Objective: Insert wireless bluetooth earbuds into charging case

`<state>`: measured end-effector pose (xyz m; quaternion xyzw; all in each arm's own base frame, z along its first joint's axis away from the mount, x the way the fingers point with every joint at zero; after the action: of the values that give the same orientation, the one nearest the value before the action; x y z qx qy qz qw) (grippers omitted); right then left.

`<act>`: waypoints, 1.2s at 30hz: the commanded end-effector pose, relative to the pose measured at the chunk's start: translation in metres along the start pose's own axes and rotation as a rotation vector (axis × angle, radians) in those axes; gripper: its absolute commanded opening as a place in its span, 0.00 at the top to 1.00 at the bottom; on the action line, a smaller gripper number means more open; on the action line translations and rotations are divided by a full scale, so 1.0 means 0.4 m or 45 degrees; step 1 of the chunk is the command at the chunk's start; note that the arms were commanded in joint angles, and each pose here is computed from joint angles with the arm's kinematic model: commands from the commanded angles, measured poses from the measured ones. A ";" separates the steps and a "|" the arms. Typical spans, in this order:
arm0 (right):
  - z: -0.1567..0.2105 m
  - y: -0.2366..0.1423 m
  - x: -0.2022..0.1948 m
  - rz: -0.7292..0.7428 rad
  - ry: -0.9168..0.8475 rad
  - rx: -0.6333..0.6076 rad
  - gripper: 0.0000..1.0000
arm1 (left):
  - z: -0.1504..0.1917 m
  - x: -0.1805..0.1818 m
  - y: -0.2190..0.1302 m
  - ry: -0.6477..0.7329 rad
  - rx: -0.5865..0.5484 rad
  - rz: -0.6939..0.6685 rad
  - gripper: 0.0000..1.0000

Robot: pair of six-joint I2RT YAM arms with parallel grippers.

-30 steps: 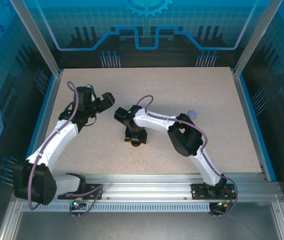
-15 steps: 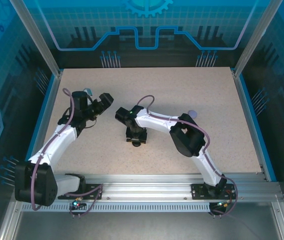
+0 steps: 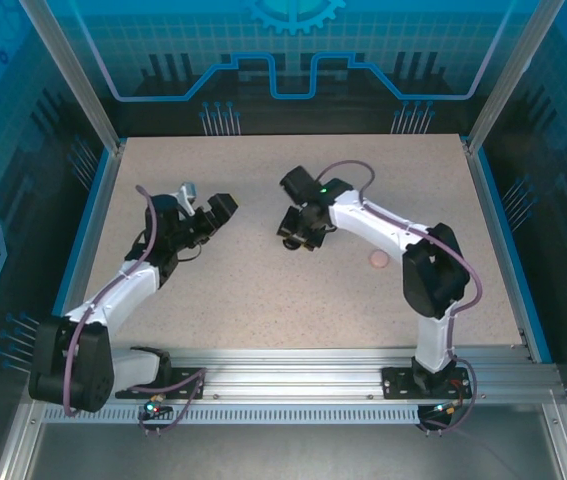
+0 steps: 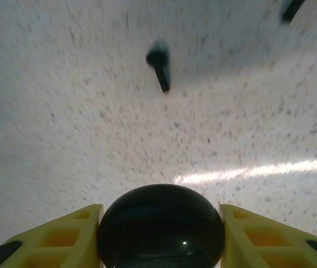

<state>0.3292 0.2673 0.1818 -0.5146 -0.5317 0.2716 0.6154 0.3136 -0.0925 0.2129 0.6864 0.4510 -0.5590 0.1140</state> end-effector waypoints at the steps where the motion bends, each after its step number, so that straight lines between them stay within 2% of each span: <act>1: -0.045 -0.044 -0.002 -0.158 0.091 0.004 0.63 | 0.050 -0.052 0.039 0.119 0.074 0.159 0.01; 9: -0.134 -0.102 -0.056 -0.351 0.364 -0.016 0.62 | 0.156 -0.092 0.121 0.297 0.127 0.294 0.01; 14: -0.132 -0.120 -0.060 -0.396 0.444 -0.028 0.62 | 0.206 -0.116 0.163 0.376 0.169 0.351 0.01; 18: -0.118 -0.128 -0.054 -0.423 0.501 -0.025 0.62 | 0.224 -0.118 0.187 0.396 0.162 0.334 0.02; 21: -0.104 -0.132 -0.045 -0.426 0.511 -0.027 0.62 | 0.223 -0.119 0.197 0.403 0.145 0.322 0.06; 36: -0.054 -0.132 0.015 -0.445 0.478 -0.003 0.62 | 0.204 -0.137 0.232 0.412 0.105 0.331 0.39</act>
<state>0.3415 0.2421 0.2210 -0.4632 -0.4777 0.0748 0.7427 0.3217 -0.2212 0.1893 0.8108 0.3474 -0.4662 0.0672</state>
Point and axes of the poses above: each hand's point on the last joint's axis, 136 mm out from that joint toward the fingers, its own y axis out along the fingers, its own x axis along the line the jaws close on, z = x × y, the point moved 7 cm from there along -y, back along the fingers, and after that the axes turned 4 degrees about -y, right-handed, at the moved point
